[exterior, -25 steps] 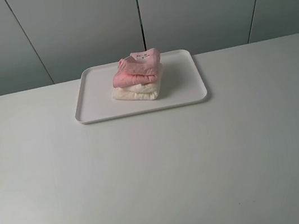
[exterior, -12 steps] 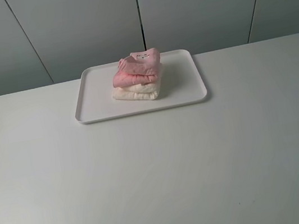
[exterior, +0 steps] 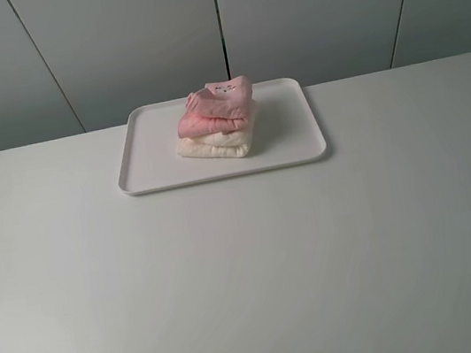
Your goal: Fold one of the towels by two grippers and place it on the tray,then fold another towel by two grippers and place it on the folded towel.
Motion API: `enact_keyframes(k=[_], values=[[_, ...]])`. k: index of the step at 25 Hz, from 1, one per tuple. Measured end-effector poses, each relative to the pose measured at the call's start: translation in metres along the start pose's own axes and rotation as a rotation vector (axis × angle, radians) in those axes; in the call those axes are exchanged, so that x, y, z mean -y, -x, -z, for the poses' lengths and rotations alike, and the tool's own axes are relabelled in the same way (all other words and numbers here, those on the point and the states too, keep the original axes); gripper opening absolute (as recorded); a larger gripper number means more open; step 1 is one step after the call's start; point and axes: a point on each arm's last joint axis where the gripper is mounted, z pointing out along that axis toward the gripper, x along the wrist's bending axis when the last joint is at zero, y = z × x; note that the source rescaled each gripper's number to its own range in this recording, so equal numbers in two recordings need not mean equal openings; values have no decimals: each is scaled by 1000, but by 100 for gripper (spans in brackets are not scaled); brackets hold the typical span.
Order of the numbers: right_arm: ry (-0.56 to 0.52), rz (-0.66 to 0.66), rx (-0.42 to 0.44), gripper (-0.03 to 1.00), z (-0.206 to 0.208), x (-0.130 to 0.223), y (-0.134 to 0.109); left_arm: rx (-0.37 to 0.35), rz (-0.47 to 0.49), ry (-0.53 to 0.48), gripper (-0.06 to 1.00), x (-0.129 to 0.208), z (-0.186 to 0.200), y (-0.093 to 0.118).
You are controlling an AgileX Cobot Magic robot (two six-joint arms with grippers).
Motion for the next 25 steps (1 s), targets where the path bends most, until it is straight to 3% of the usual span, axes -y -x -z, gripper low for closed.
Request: enact_keyframes(k=[10,25], values=[[-3,-116,234,100,-4,-2,1,-345,183,8,100,0,-1,2],[-3,-119,238,100,-4,-2,1,-362,181,6,100,0,0,1]])
